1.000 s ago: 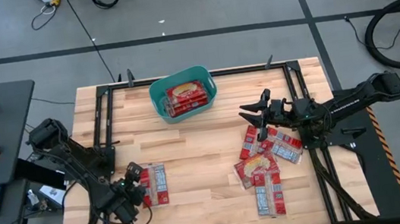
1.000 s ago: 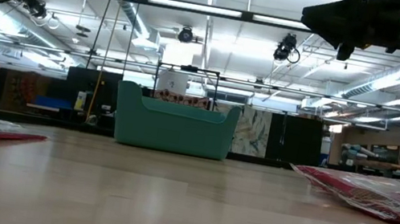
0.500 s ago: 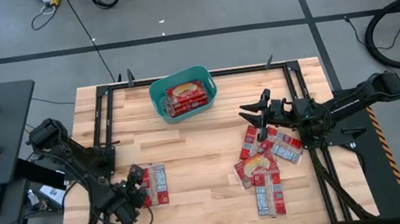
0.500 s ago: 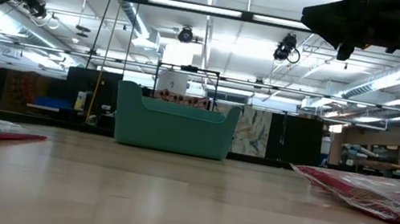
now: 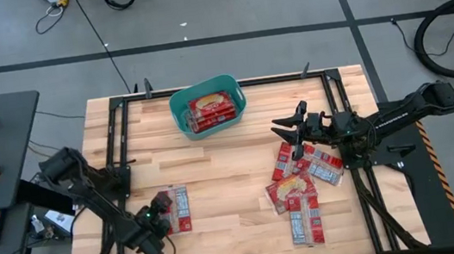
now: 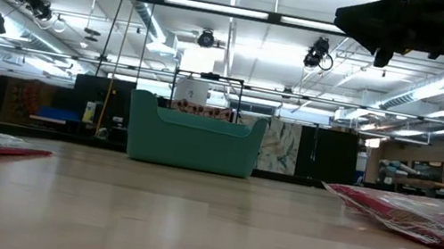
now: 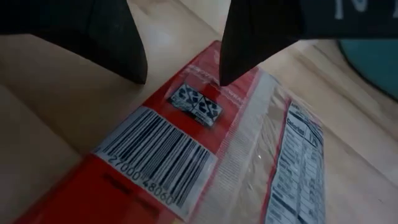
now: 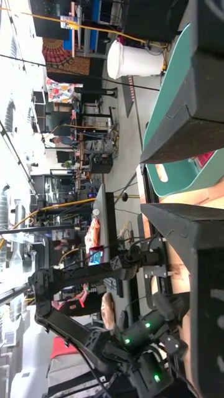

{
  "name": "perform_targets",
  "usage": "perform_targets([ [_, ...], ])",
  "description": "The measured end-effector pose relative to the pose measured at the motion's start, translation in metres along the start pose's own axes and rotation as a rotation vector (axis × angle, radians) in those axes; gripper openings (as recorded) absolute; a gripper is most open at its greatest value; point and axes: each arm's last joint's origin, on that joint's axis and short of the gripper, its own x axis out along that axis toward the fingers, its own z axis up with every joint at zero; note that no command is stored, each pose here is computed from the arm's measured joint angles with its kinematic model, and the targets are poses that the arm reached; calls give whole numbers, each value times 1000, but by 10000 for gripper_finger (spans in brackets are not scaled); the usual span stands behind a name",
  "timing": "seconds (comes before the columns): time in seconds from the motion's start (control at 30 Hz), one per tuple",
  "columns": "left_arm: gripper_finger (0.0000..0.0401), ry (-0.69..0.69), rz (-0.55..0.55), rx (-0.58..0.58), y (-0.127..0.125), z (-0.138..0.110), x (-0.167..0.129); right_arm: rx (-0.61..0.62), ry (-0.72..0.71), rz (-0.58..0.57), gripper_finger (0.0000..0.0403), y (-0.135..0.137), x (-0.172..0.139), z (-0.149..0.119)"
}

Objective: Sort popcorn bags into baskets
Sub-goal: Put the red popcorn bag into the green bin

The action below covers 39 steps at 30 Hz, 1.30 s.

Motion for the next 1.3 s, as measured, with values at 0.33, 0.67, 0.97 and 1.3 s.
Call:
perform_targets([
  [0.33,122,4,-33,-3,-3,3,4,0,0,-1,119,0,0,0],
  [0.67,8,-37,-31,-211,-1,5,1,0,0,0,119,0,0,0],
  [0.97,3,-111,-63,-354,24,0,-25,3,0,0,119,0,0,0],
  [1.3,1,-184,-20,-436,51,-4,-43,3,0,0,119,0,0,0],
])
